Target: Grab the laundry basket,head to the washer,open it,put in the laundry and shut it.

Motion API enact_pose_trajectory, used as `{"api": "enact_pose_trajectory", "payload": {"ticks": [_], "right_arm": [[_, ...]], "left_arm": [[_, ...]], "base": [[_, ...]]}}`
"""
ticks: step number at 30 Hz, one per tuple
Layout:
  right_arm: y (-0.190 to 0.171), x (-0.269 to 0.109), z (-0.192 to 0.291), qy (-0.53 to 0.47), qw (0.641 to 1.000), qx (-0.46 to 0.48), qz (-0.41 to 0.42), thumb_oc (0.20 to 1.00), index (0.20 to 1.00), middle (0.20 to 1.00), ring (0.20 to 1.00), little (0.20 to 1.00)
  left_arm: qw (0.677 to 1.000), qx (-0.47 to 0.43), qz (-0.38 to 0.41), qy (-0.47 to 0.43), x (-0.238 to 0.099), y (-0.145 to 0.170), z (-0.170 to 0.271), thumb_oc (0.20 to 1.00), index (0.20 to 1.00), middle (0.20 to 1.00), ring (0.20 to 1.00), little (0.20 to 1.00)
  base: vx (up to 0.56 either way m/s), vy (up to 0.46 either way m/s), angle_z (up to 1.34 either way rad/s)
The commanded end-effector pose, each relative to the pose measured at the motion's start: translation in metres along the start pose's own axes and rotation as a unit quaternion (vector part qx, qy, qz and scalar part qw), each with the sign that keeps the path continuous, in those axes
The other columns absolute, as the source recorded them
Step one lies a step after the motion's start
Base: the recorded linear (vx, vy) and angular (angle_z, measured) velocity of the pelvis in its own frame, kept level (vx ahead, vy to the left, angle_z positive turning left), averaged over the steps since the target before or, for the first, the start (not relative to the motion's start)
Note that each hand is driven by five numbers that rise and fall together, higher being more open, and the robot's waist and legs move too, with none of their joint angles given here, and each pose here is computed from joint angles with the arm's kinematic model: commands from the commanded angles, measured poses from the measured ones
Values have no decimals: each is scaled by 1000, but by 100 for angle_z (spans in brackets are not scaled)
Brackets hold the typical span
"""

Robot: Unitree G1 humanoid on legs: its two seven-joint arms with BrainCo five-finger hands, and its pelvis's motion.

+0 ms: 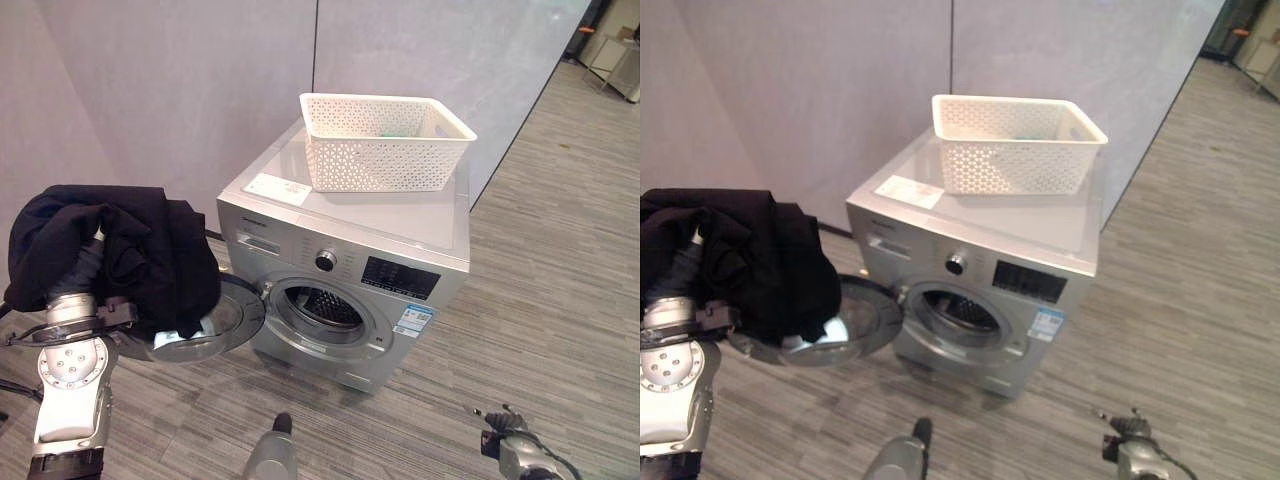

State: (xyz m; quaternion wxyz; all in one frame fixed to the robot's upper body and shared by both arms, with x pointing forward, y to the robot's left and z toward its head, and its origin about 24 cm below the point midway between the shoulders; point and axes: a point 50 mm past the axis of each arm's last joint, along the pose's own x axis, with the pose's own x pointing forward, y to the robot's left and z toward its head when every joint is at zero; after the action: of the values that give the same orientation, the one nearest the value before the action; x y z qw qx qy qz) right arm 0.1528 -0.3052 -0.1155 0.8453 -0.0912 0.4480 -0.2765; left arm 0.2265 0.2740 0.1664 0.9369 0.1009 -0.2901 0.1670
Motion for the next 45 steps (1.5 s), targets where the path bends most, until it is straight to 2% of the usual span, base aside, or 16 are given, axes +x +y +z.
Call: {"api": "enact_pose_trajectory", "payload": {"ticks": [1, 2, 3, 4, 5, 6, 9, 10, 12, 15, 17, 23, 27, 33, 38, 45], "right_arm": [[7, 2, 42, -75, 997, 11, 7, 1000, 1000, 1000, 1000, 1000], [10, 2, 39, -68, 997, 15, 11, 1000, 1000, 1000, 1000, 1000], [21, 0, 33, -55, 998, 21, 24, 1000, 1000, 1000, 1000, 1000], [20, 0, 32, -54, 998, 22, 23, 1000, 1000, 1000, 1000, 1000], [32, -2, 31, -49, 998, 26, 40, 1000, 1000, 1000, 1000, 1000], [37, -4, 29, -47, 997, 27, 49, 1000, 1000, 1000, 1000, 1000], [55, -10, 24, -49, 995, 24, 81, 1000, 1000, 1000, 1000, 1000], [55, -10, 24, -49, 995, 24, 80, 1000, 1000, 1000, 1000, 1000], [72, -17, 24, -60, 992, 5, 107, 1000, 1000, 1000, 1000, 1000], [73, -17, 26, -64, 992, 7, 109, 1000, 1000, 1000, 1000, 1000], [81, -21, 37, -88, 989, 10, 118, 1000, 1000, 1000, 1000, 1000], [91, -28, 59, -137, 982, 19, 131, 1000, 1000, 1000, 1000, 1000], [106, -38, 85, -185, 971, 37, 146, 1000, 1000, 1000, 1000, 1000], [137, -64, 118, -246, 949, 63, 186, 1000, 1000, 1000, 1000, 1000], [153, -81, 136, -277, 933, 91, 212, 1000, 1000, 1000, 1000, 1000], [166, -108, 160, -338, 902, 119, 239, 1000, 1000, 1000, 1000, 1000]], "left_arm": [[988, -80, -131, 24, -15, -40, 1, 200, 200, 200, 200, 200], [980, -101, -161, 54, -24, -50, -6, 200, 200, 200, 200, 200], [953, -157, -217, 141, -50, -73, -29, 200, 200, 200, 200, 200], [952, -158, -219, 141, -50, -74, -29, 200, 200, 200, 200, 200], [917, -199, -267, 222, -76, -94, -48, 200, 200, 200, 200, 200], [898, -213, -285, 259, -89, -103, -58, 200, 200, 200, 200, 200], [840, -229, -340, 357, -130, -134, -84, 200, 200, 200, 200, 200], [840, -229, -340, 357, -130, -134, -84, 200, 200, 200, 200, 200], [812, -222, -361, 402, -151, -157, -97, 200, 200, 200, 200, 200], [813, -217, -362, 401, -150, -161, -98, 200, 200, 200, 200, 200], [841, -204, -340, 368, -127, -171, -98, 200, 200, 200, 200, 200], [882, -197, -280, 325, -89, -178, -97, 200, 200, 200, 200, 200], [902, -202, -243, 293, -58, -196, -90, 200, 200, 200, 200, 200], [909, -232, -195, 286, -33, -227, -80, 200, 200, 200, 200, 200], [916, -249, -156, 273, -12, -236, -71, 200, 200, 200, 200, 200], [930, -263, -48, 252, 36, -224, -63, 200, 200, 200, 200, 200]], "base": [[-22, -4, 14], [-12, 0, 6], [3, 6, 5], [12, 8, 5], [0, 0, 0], [22, 9, -4], [37, 8, -9], [15, 24, -7], [-29, 42, -6], [-20, 19, -4], [-33, 29, -1], [2, 22, -11], [12, 27, -15], [4, 5, -3], [-4, 0, -3], [11, 7, -8]]}}
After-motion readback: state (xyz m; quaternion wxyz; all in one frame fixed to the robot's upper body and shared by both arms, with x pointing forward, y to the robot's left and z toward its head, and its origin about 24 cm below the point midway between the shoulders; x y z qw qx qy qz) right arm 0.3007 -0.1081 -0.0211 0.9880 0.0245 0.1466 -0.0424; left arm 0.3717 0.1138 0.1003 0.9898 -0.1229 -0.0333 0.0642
